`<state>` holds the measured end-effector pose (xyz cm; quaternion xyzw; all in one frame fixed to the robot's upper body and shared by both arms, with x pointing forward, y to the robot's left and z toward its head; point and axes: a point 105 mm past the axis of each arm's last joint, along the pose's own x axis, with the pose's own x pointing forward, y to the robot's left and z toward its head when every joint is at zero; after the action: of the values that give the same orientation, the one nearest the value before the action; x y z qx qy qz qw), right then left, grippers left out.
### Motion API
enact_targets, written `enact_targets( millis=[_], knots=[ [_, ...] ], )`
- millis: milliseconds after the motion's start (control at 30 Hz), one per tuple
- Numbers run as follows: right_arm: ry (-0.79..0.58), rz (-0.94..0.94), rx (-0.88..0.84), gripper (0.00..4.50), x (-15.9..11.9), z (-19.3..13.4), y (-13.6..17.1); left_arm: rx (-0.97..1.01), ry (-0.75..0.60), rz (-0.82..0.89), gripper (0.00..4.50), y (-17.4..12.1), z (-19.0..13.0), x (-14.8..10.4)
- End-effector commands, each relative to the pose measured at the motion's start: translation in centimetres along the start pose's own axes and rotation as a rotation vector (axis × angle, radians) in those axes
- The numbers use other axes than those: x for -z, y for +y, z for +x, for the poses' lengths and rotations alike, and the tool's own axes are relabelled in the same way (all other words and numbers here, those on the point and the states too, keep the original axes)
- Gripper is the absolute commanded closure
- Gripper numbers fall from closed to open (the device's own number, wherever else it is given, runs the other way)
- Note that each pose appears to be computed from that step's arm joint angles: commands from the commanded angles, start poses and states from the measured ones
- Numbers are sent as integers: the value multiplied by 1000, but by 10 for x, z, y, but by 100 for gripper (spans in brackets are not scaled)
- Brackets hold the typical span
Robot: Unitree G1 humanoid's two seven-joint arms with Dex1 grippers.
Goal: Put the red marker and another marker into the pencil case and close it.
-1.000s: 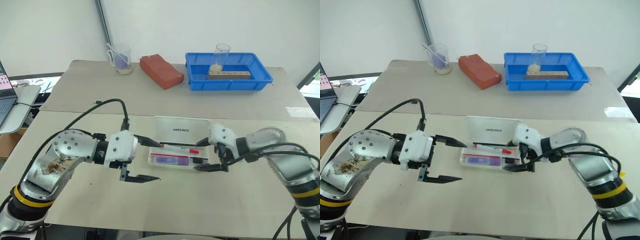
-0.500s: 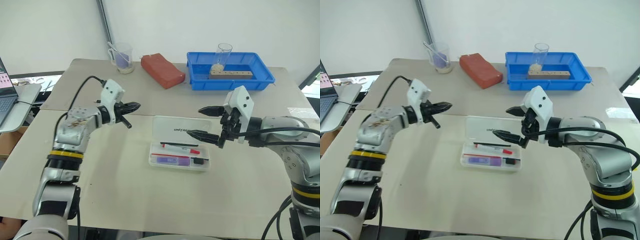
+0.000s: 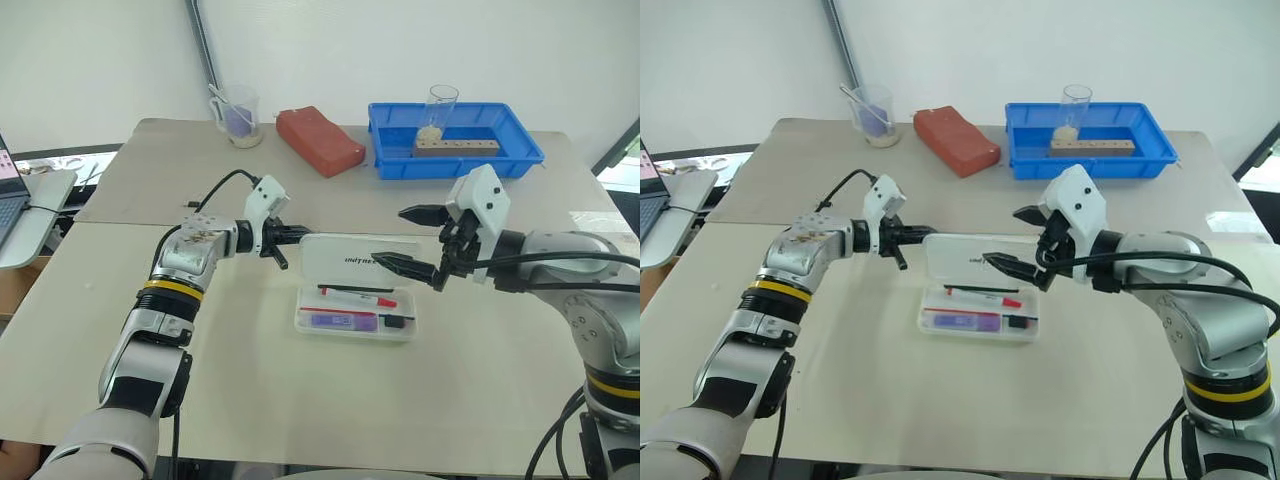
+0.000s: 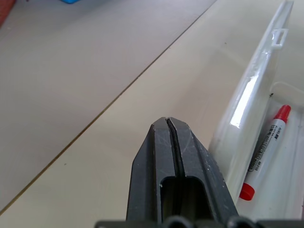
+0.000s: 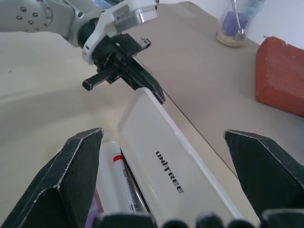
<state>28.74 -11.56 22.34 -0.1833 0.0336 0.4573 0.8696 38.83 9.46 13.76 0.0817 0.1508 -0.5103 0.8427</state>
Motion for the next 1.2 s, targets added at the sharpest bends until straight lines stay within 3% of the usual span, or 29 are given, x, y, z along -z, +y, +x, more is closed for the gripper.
enact_targets(
  millis=[33,200,467,667,900,1000,1100,1200],
  knots=[
    [-30,-32,-11,0,-13,-3,0,74,-28,69,446,-12,-4,-21],
    [25,-34,-118,0,-8,-5,13,242,-7,146,446,-46,-13,-23],
    [161,-29,-199,0,30,-11,30,367,155,447,446,-88,-10,12],
    [201,1,-155,0,64,-5,26,427,254,616,446,-96,-1,44],
    [204,-1,-170,0,70,-4,25,437,248,641,446,-95,2,50],
    [202,-7,-186,0,66,-6,25,384,155,596,369,-88,-11,26],
    [217,-21,-190,0,66,-13,21,272,15,523,226,-77,-33,-7],
    [235,-33,-165,0,65,-23,10,155,-11,506,85,-66,-58,-18]
  ],
)
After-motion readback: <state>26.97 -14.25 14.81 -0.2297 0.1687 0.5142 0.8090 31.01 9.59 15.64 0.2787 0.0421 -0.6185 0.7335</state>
